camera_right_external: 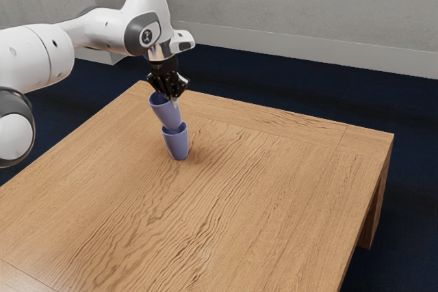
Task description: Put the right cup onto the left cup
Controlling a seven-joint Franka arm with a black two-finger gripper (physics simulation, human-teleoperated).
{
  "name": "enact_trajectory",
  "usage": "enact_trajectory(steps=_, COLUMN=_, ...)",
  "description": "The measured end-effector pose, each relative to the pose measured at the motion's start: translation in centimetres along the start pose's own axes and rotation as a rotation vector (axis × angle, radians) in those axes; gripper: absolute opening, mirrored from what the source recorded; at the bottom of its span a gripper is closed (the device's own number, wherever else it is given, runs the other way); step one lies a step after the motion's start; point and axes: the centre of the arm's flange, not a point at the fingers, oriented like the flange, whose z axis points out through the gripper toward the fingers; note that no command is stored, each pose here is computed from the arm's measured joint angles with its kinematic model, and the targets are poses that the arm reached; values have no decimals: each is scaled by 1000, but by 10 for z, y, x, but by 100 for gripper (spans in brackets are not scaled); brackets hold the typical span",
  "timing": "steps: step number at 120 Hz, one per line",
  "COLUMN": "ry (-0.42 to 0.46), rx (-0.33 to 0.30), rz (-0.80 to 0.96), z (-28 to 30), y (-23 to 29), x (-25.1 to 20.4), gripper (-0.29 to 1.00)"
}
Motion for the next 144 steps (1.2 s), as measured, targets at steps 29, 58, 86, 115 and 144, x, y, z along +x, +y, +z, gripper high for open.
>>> enact_trajectory(steps=29, ry=-10, rx=0, rz=2, z=8, y=0, x=1, gripper=-8)
enact_trajectory(steps=58, ry=-18, rx=1, rz=5, z=18, y=2, x=4, gripper=-8)
enact_trajectory(steps=86, ry=-19, rx=2, rz=3, z=23, y=0, x=5, gripper=-7)
enact_trajectory(steps=115, ry=-20, rx=-7, rz=15, z=25, y=9, x=4, gripper=23)
enact_trajectory(steps=144, ry=36, rx=1, rz=35, z=-28, y=22, x=-10, gripper=45)
